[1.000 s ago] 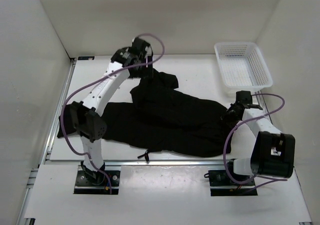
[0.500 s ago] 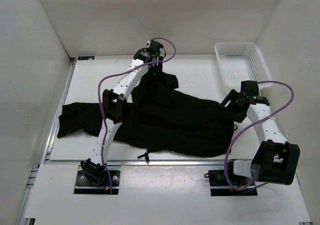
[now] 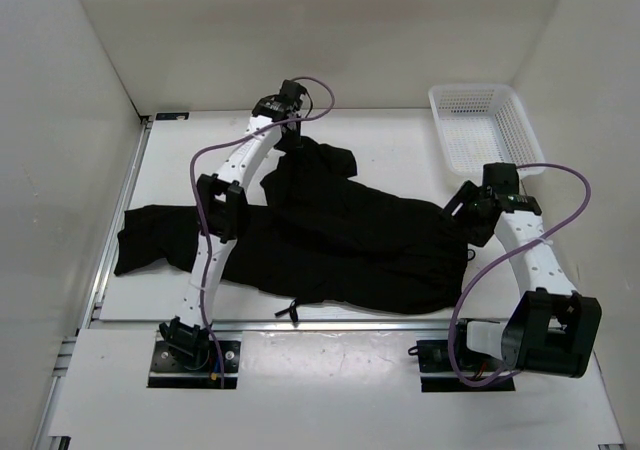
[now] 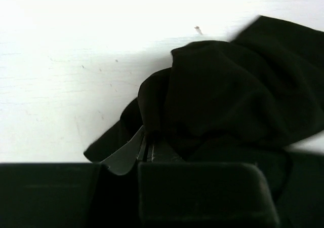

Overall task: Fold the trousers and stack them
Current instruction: Flatten the trousers out

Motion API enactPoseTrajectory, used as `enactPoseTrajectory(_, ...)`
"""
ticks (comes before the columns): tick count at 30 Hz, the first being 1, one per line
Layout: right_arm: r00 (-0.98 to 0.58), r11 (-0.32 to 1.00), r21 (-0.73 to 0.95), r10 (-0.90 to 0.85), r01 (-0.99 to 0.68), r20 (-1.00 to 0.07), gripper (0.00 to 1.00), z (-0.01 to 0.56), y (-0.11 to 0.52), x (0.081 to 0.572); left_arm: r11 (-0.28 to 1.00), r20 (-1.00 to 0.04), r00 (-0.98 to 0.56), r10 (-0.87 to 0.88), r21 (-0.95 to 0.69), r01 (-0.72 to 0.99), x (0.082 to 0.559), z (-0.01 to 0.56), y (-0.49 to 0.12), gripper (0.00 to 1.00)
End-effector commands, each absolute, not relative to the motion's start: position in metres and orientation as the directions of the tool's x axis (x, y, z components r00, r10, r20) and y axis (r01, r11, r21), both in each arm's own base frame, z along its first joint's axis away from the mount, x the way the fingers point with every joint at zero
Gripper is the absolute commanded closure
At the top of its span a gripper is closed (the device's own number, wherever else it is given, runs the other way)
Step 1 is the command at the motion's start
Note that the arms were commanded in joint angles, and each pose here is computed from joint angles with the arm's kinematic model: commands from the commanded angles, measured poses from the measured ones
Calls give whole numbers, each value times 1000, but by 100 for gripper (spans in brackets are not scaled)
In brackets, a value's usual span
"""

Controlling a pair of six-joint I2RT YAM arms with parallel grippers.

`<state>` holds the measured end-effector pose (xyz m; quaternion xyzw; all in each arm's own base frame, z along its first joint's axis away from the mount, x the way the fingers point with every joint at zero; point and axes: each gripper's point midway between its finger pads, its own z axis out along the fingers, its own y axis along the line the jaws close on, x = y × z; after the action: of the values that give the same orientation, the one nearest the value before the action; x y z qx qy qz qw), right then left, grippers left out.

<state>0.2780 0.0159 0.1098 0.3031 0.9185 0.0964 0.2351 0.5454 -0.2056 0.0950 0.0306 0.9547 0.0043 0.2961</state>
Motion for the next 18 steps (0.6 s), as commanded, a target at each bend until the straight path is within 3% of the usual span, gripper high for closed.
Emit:
enactPoseTrajectory(1,-705,809,334,587,484,-398,22,118,18,278,990,-748,-662,-45,-123,72,539,242,-197,90)
enactPoseTrajectory(5,-706,809,324,587,491,-396,23,114,17,276,972,-816,-556,-158,-229,59,527,323,-158,90)
enactPoseTrajectory(9,-704,809,317,587,495,-400,23,114,15,276,968,-843,-501,-196,-248,39,494,368,-126,90)
enactPoseTrajectory(18,-699,803,333,594,494,-399,23,113,17,278,963,-812,-518,-268,-205,-177,417,350,-45,90)
